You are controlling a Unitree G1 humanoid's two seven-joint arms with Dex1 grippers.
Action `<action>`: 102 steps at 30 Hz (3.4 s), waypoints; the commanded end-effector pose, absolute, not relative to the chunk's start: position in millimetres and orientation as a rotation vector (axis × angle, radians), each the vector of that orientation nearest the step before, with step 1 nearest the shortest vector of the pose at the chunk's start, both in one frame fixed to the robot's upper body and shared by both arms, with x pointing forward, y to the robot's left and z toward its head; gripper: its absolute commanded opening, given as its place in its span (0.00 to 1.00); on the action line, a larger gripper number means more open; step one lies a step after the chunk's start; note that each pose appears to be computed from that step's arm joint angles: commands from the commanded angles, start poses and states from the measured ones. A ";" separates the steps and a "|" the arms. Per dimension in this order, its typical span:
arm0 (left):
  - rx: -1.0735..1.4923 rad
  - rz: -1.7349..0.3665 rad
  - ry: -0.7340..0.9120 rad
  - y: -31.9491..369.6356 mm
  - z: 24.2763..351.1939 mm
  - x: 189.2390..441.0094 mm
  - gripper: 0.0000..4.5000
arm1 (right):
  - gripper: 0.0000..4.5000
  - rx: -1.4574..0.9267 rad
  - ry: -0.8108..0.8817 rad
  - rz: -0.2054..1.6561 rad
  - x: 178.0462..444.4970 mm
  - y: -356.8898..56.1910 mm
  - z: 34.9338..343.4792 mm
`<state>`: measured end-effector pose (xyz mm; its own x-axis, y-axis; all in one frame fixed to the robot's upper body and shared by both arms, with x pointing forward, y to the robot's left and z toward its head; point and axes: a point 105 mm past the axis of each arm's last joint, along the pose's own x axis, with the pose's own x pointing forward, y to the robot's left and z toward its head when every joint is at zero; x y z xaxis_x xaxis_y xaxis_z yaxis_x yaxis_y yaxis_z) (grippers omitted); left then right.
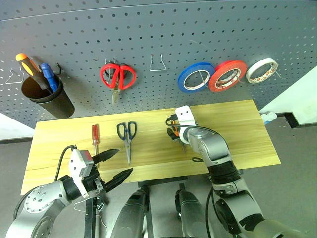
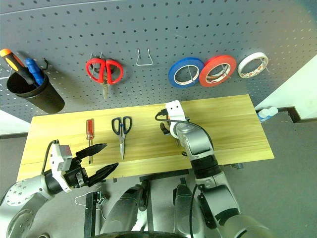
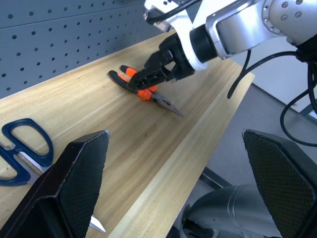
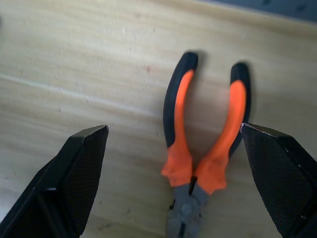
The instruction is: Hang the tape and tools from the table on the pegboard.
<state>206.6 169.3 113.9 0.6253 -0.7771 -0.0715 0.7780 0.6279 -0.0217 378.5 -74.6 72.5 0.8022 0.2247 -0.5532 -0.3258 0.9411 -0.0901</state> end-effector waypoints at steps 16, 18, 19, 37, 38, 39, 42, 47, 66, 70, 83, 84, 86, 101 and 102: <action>0.018 -0.898 0.065 164.6 118.1 201.5 1.00 | 0.99 -0.181 0.605 0.258 385.4 -75.5 73.9; 0.017 -0.898 0.066 164.3 118.1 201.2 1.00 | 0.99 -0.181 0.608 0.254 386.0 -76.1 73.0; 0.017 -0.899 0.066 164.1 118.1 201.1 1.00 | 0.99 -0.181 0.608 0.251 386.4 -76.6 72.9; 0.012 -0.897 0.072 162.6 119.6 198.5 1.00 | 0.99 -0.173 0.639 0.219 390.5 -80.3 65.3; 0.012 -0.896 0.073 162.7 119.7 198.4 1.00 | 0.99 -0.173 0.641 0.219 390.5 -80.4 64.7; 0.012 -0.896 0.073 162.7 119.7 198.3 1.00 | 0.99 -0.174 0.644 0.219 390.6 -80.4 63.8; 0.011 -0.895 0.074 162.4 120.1 197.5 1.00 | 0.99 -0.175 0.647 0.219 391.1 -80.9 62.1; 0.008 -0.894 0.077 162.1 120.0 195.9 1.00 | 0.91 -0.182 0.648 0.215 392.2 -83.2 60.7; 0.006 -0.902 0.074 160.0 116.9 200.0 1.00 | 0.47 -0.199 0.616 0.268 391.3 -77.1 68.6; 0.010 -0.904 0.066 160.2 117.7 203.5 1.00 | 0.47 -0.190 0.590 0.312 389.0 -74.0 81.5; 0.017 -0.922 0.043 158.7 116.1 216.9 1.00 | 0.47 -0.198 0.566 0.445 365.2 -71.0 107.3; 0.017 -0.924 0.042 158.6 116.0 218.3 1.00 | 0.47 -0.198 0.564 0.465 362.8 -69.9 107.5; 0.019 -0.929 0.036 158.1 116.1 220.9 1.00 | 0.47 -0.198 0.554 0.518 356.0 -67.2 109.3; 0.038 -0.962 0.033 161.6 115.4 226.0 1.00 | 0.47 -0.254 0.392 0.730 307.2 -77.9 145.9; 0.039 -0.964 0.037 162.3 114.4 225.2 1.00 | 0.47 -0.256 0.383 0.728 306.4 -78.8 147.7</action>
<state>229.3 161.2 113.0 0.5764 -0.8155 -0.0528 0.8167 0.5771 0.0017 311.7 -82.0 131.4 0.6698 0.5622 -0.4851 -0.6708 0.7383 -0.0705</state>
